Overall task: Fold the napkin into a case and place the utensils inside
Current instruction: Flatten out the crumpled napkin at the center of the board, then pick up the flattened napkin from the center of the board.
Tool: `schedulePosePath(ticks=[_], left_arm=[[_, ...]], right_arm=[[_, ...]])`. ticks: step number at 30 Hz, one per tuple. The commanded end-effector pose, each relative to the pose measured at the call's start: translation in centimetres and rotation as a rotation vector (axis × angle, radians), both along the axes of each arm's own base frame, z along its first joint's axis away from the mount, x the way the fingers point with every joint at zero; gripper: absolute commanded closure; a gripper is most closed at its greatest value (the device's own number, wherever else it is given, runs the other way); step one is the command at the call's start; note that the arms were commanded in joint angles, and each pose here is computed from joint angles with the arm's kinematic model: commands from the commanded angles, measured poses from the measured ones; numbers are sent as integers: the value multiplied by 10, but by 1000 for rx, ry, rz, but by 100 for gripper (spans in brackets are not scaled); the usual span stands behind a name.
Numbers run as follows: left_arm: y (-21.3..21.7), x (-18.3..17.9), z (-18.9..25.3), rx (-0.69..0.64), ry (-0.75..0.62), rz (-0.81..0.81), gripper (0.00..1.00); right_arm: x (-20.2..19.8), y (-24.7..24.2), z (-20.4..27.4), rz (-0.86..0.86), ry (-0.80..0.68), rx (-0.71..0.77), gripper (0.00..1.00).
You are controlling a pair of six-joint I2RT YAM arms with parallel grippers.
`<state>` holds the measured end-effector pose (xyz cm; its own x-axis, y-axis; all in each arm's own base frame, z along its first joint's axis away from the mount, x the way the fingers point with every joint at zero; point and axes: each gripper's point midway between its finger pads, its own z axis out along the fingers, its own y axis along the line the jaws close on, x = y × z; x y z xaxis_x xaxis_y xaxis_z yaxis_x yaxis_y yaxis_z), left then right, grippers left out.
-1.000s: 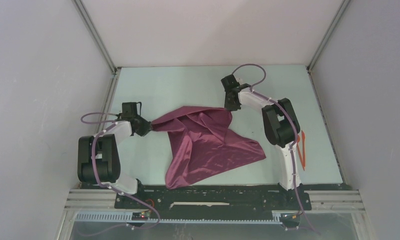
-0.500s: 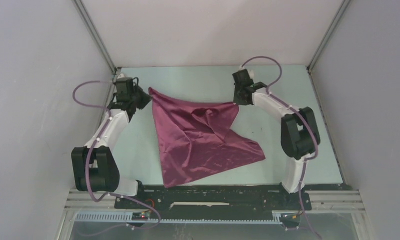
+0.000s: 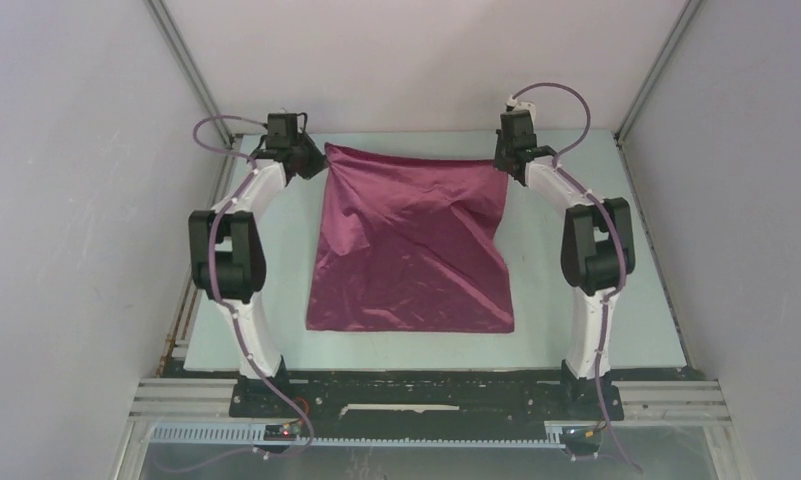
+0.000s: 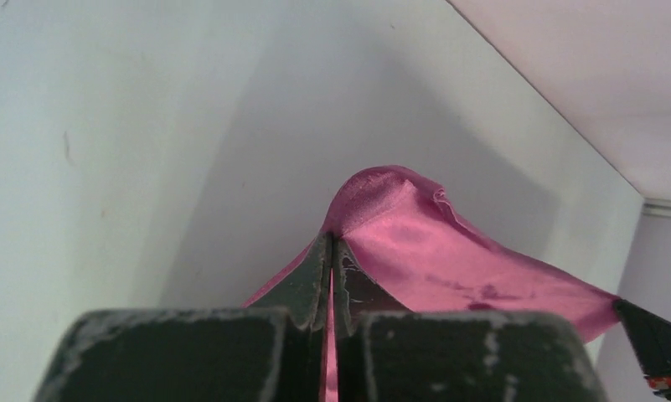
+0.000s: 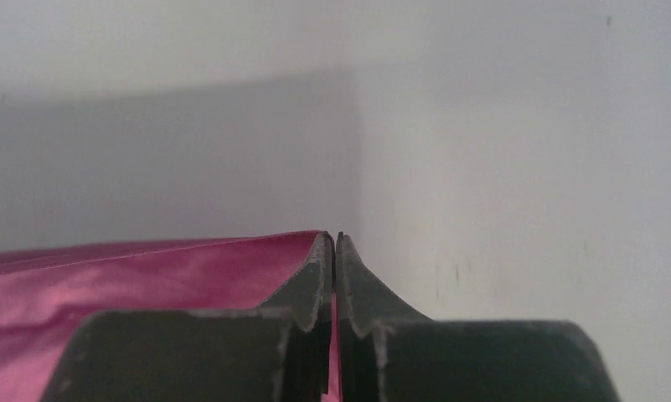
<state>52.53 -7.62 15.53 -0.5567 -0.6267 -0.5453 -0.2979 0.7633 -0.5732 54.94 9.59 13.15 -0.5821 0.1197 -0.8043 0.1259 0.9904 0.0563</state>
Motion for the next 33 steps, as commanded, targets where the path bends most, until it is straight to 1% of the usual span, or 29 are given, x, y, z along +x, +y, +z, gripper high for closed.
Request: schedulePosePath(ticks=[1, 2, 3, 4, 5, 6, 8, 9, 10, 12, 13, 15, 16, 19, 21, 22, 23, 24, 25, 26, 28, 29, 31, 32, 33], left_arm=[[16, 31, -6, 93, 59, 24, 96], [21, 38, 0, 107, 67, 32, 93], [26, 40, 3, 133, 86, 37, 87], [38, 35, 6, 188, 123, 74, 75], [47, 26, 12, 234, 144, 99, 61], [53, 18, 21, 264, 138, 116, 51], [58, -2, 53, 277, 88, 133, 22], [55, -13, 60, 275, 82, 120, 13], [51, -28, 69, 273, 71, 111, 11], [38, -64, 73, 255, 64, 64, 10], [30, -85, 69, 240, 66, 39, 10], [8, -125, 56, 172, 68, -52, 9], [1, -147, 45, 143, 82, -84, 9], [-17, -208, 10, 86, 135, -170, 9], [-16, -240, -7, 87, 159, -182, 11], [-12, -255, -17, 93, 185, -162, 13], [-5, -268, -25, 97, 201, -126, 16], [4, -285, -40, 106, 253, -70, 20], [11, -298, -43, 95, 275, 7, 24], [19, -309, -50, 98, 308, 65, 26], [27, -326, -58, 92, 345, 142, 27], [31, -331, -61, 88, 348, 175, 27], [36, -338, -62, 79, 345, 232, 27], [39, -340, -63, 74, 342, 257, 25], [39, -342, -64, 60, 342, 276, 23]], right_arm=[[72, -25, 32, 16, -169, -84, 89], [79, -32, 11, 19, -95, -118, 74], [86, -41, 15, -7, -52, -161, 59], [84, -50, 23, -44, -4, -195, 44], [80, -52, 32, -55, 30, -200, 37], [69, -51, 42, -45, 70, -186, 33], [35, -48, 63, -101, 130, -148, 32], [13, -44, 60, -99, 181, -124, 32], [-7, -35, 67, -92, 191, -76, 31], [-53, -12, 65, -67, 233, 44, 31], [-72, 11, 66, -14, 215, 110, 31], [-120, 43, 60, 81, 222, 202, 27], [-147, 51, 61, 93, 226, 236, 26], [-216, 73, 26, 126, 352, 277, 28], [-252, 71, 4, 93, 430, 265, 31], [-267, 66, -4, 58, 469, 254, 34], [-281, 60, -11, 9, 503, 243, 35], [-292, 54, -17, -61, 520, 245, 35], [-306, 45, -25, -138, 536, 242, 35], [-318, 36, -29, -236, 540, 246, 34], [-343, 24, -39, -365, 565, 236, 34], [-352, 22, -44, -394, 584, 233, 34], [-368, 17, -57, -445, 626, 227, 35], [-373, 16, -64, -453, 642, 231, 36], [-376, 17, -69, -442, 650, 241, 39]])
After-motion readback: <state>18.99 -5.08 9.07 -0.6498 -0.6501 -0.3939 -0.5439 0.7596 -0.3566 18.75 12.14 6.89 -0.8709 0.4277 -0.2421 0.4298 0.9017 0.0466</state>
